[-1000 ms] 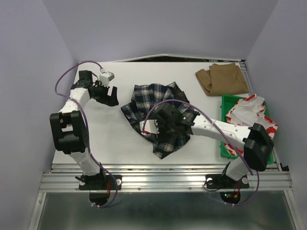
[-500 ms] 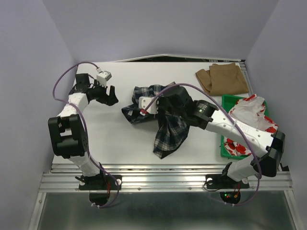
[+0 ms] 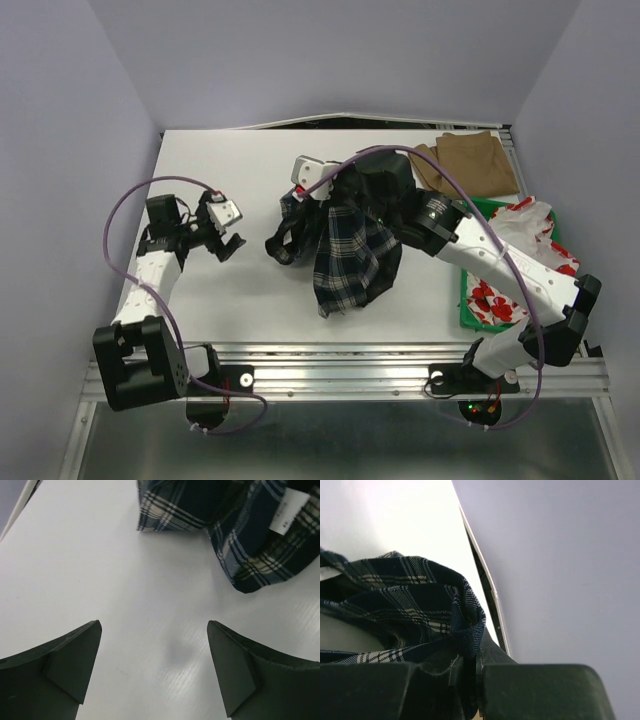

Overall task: Fold and stack the skirts
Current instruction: Flatten the skirt out

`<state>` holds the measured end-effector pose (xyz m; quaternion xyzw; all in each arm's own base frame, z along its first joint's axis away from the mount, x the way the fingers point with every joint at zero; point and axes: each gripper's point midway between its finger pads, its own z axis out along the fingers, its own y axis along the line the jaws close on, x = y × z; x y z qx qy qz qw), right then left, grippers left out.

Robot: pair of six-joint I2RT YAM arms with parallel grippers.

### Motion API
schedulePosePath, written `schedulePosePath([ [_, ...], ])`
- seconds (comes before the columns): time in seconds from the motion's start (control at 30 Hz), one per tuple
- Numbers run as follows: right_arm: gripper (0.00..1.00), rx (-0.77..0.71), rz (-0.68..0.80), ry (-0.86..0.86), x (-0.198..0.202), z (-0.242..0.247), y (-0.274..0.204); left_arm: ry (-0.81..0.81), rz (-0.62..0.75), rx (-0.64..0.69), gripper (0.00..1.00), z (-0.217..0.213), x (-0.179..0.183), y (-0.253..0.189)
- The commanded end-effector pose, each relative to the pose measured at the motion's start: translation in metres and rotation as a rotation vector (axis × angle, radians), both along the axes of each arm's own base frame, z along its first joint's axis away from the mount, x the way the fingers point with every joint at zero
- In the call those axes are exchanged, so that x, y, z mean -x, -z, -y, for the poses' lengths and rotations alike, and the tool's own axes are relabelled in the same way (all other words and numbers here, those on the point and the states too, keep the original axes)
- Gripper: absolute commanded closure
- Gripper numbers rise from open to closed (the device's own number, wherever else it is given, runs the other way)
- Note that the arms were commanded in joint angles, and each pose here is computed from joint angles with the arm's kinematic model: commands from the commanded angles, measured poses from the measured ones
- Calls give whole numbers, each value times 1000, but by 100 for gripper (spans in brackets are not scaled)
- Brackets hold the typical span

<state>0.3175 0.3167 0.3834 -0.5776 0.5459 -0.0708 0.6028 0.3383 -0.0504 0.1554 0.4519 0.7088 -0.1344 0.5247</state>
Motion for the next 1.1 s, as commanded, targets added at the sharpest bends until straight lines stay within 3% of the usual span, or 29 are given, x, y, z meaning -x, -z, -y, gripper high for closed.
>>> schedulePosePath([
  [0.0,99,-196,150,60,-11,3,-80,173,95,-104,1,26,21,20],
  [0.17,99,-219,163,74,-16,0,-89,273,105,-152,1,65,45,42],
  [0.2,99,-224,167,77,-17,0,-91,280,189,-160,1,75,39,31],
  [0.33,99,-239,180,100,-21,5,-97,221,253,-163,1,82,35,34],
  [0.7,99,-320,211,139,-24,10,-127,184,276,-2,1,118,27,17],
  [0.77,99,-322,211,147,-25,10,-128,135,221,63,3,121,22,16],
  [0.87,99,-331,214,147,-24,11,-131,93,182,150,10,128,11,1],
  [0.97,99,-340,215,155,-25,12,-134,45,186,157,29,128,1,-2],
  [1.0,99,-350,219,155,-24,13,-138,23,184,170,45,127,-2,-4],
  [1.07,99,-355,225,161,-24,15,-140,-31,189,180,62,121,-9,-10],
])
